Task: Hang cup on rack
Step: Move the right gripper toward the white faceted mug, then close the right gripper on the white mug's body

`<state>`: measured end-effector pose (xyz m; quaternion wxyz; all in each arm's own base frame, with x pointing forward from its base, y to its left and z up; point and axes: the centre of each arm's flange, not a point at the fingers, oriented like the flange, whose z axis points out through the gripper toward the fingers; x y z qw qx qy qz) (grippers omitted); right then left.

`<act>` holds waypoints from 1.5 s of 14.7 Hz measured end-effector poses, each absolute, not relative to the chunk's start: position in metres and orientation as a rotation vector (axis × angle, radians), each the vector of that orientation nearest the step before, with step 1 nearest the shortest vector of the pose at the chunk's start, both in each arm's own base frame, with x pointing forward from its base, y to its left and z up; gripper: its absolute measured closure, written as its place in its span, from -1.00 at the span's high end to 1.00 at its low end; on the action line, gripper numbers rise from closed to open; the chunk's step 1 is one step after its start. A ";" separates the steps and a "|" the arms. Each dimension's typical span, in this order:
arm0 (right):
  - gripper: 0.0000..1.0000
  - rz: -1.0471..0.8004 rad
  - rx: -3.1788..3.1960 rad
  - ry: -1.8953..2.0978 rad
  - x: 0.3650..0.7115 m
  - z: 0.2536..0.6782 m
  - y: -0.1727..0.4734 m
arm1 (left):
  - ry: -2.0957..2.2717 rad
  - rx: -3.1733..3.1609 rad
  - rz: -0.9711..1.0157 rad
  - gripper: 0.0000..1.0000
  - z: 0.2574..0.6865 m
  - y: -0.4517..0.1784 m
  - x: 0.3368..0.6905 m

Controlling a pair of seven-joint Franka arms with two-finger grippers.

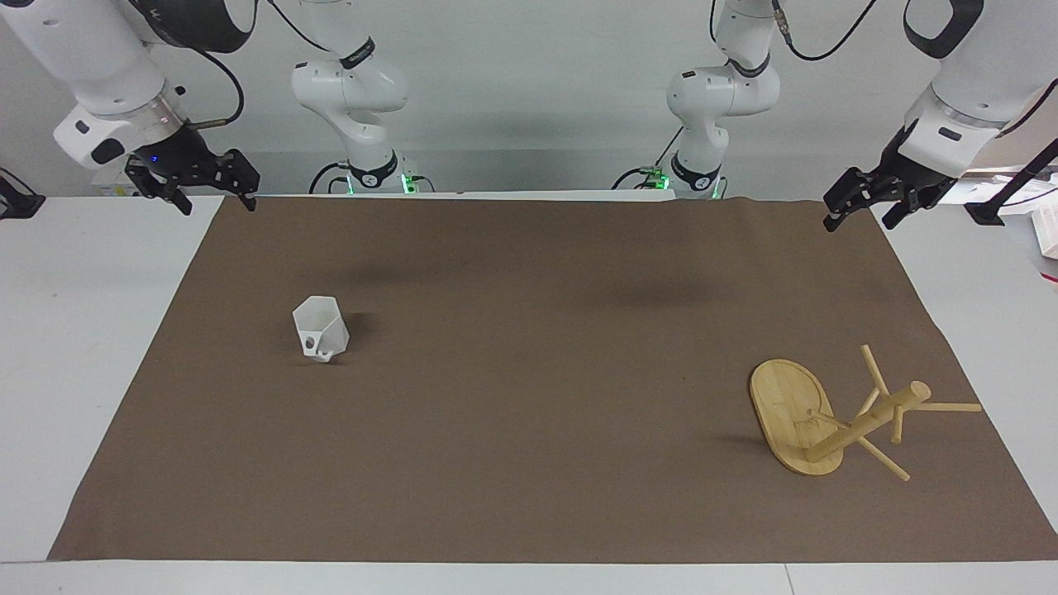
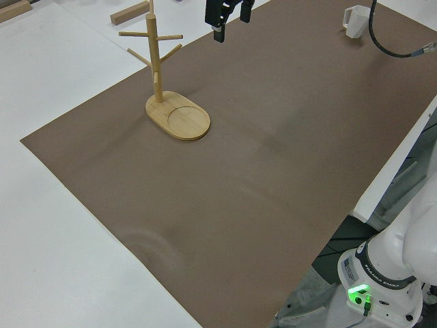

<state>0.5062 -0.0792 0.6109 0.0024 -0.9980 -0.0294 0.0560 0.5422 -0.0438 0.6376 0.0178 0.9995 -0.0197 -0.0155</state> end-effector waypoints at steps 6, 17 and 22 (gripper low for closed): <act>1.00 0.118 -3.046 -0.577 0.508 0.612 -0.075 | -0.129 3.105 -0.071 1.00 0.631 -0.069 0.539; 1.00 -0.617 -2.075 -1.465 0.532 0.443 -0.245 | -0.174 3.098 0.032 1.00 0.621 -0.088 0.546; 1.00 -0.952 -1.658 -1.441 0.514 0.315 -0.250 | -0.173 3.100 0.015 1.00 0.618 -0.095 0.539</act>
